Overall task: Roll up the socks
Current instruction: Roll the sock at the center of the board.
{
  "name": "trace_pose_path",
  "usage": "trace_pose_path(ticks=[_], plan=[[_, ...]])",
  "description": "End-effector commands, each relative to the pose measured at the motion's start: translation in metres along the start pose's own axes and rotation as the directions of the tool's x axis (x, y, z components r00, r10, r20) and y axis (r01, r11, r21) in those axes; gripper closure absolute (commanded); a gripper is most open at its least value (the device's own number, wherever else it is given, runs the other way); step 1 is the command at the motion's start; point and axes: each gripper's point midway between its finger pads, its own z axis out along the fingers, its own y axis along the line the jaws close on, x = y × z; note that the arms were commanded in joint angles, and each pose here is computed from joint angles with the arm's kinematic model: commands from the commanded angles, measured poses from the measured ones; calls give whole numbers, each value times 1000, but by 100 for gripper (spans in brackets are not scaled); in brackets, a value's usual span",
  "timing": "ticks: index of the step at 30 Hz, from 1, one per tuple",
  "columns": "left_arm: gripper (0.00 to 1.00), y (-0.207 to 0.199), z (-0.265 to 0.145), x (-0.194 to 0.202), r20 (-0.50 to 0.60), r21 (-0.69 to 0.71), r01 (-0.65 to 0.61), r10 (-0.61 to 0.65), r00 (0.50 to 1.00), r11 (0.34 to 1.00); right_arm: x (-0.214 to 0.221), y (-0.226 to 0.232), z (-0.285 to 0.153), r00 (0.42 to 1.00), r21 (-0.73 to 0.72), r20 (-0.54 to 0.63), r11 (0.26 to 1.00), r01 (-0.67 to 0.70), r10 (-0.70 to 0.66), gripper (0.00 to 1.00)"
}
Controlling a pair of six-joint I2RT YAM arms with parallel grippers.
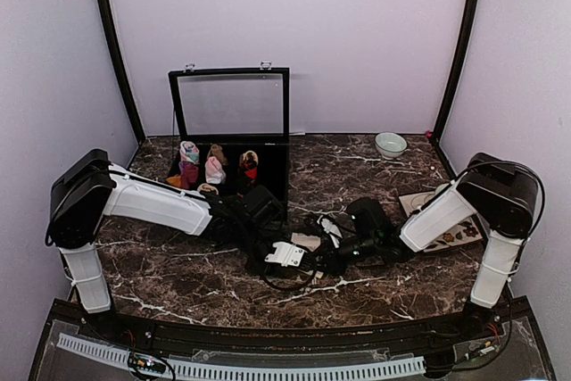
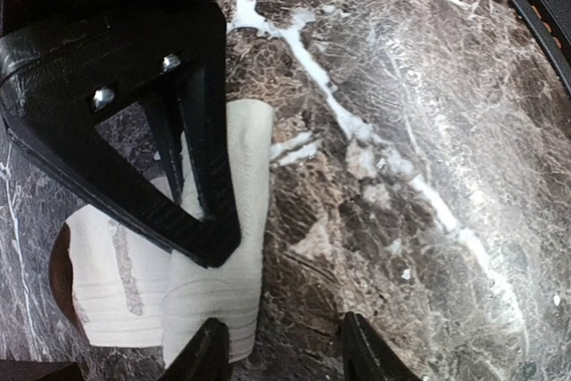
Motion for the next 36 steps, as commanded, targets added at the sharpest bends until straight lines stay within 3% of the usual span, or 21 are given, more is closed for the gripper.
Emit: trace_pose_path(ticks=[1, 7, 16, 31, 34, 36], plan=[[56, 16, 1, -4, 0, -66, -32, 32, 999, 997, 108, -19, -8, 909, 134, -313, 960, -245, 276, 96], [57, -5, -1, -22, 8, 19, -64, 64, 998, 998, 119, -21, -7, 890, 127, -334, 951, -283, 309, 96], [57, 1, -5, -25, -9, -49, -126, 125, 992, 991, 121, -26, -9, 877, 134, -328, 937, -324, 350, 97], [56, 4, 36, 34, -202, -130, -175, 146, 968, 976, 115, -27, -9, 876, 116, -320, 933, -341, 360, 98], [63, 6, 41, 42, -218, -125, -157, 128, 968, 980, 112, -25, -10, 878, 109, -311, 931, -348, 365, 98], [74, 2, 44, 48, -227, -98, -149, 124, 966, 984, 106, -23, -10, 886, 97, -292, 933, -348, 361, 98]])
